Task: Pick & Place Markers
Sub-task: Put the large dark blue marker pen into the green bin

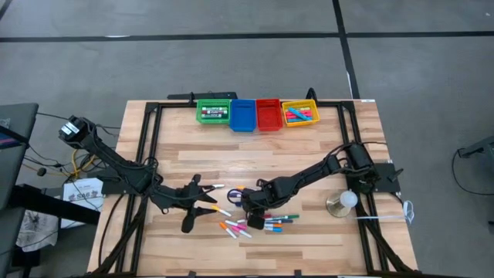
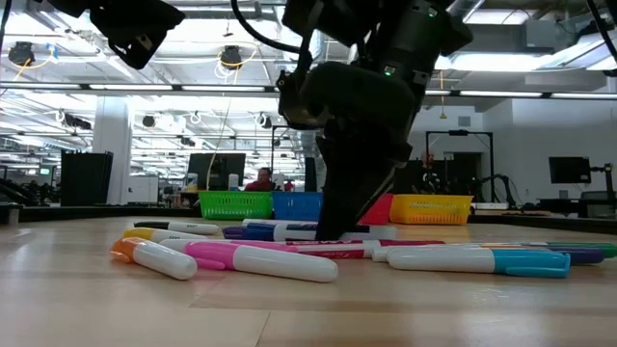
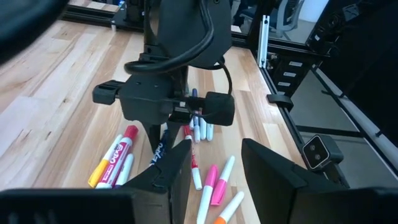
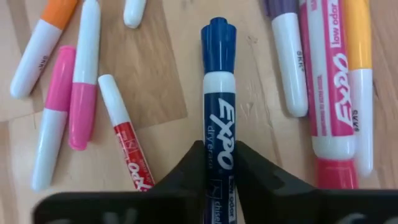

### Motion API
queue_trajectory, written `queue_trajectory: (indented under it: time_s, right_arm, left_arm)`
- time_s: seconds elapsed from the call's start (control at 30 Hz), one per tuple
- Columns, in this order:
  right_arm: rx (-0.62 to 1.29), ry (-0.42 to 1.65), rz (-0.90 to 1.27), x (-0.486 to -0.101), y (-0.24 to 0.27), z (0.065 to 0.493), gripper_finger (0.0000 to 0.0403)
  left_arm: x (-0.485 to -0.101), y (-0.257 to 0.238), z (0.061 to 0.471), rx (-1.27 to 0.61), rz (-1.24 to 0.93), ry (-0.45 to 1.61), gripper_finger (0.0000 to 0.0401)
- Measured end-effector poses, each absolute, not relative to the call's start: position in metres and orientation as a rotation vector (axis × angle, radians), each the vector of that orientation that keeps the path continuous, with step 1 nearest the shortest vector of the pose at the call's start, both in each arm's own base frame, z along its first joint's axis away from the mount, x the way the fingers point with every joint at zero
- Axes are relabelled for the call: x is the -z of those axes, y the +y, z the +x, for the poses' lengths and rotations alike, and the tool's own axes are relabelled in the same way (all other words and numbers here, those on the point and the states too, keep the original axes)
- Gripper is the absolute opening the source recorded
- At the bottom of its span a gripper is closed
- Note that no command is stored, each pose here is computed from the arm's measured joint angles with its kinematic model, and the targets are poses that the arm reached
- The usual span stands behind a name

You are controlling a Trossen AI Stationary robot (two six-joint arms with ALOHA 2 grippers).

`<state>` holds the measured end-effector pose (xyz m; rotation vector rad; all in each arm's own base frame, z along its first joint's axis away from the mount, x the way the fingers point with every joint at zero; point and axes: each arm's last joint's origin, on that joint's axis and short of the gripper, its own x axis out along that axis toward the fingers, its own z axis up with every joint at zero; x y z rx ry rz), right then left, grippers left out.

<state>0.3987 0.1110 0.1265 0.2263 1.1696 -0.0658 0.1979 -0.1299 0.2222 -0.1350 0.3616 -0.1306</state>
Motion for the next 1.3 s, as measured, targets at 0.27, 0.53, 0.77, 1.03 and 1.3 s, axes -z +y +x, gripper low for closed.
queue_trajectory:
  time_s: [0.27, 0.53, 0.77, 1.03, 1.3]
  right_arm:
    - [0.019, 1.151, 0.219, -0.149, 0.122, 0.411, 0.0043]
    - [0.010, 1.158, 0.187, -0.188, 0.129, 0.420, 0.0050]
    - [0.062, 1.047, 0.118, -0.236, 0.128, 0.434, 0.0046]
    - [0.130, 0.813, 0.069, -0.307, 0.121, 0.447, 0.0050]
    - [0.211, 0.604, 0.017, -0.365, 0.118, 0.447, 0.0051]
  left_arm:
    - [-0.222, -0.127, 0.200, 0.116, -0.137, 0.360, 0.0140]
    - [-0.239, -0.121, 0.191, 0.138, -0.166, 0.294, 0.0140]
    - [-0.271, -0.096, 0.160, 0.079, -0.152, 0.188, 0.0140]
    - [-0.289, -0.078, 0.138, 0.011, -0.049, 0.092, 0.0140]
    - [-0.295, -0.072, 0.131, -0.011, 0.028, 0.055, 0.0164]
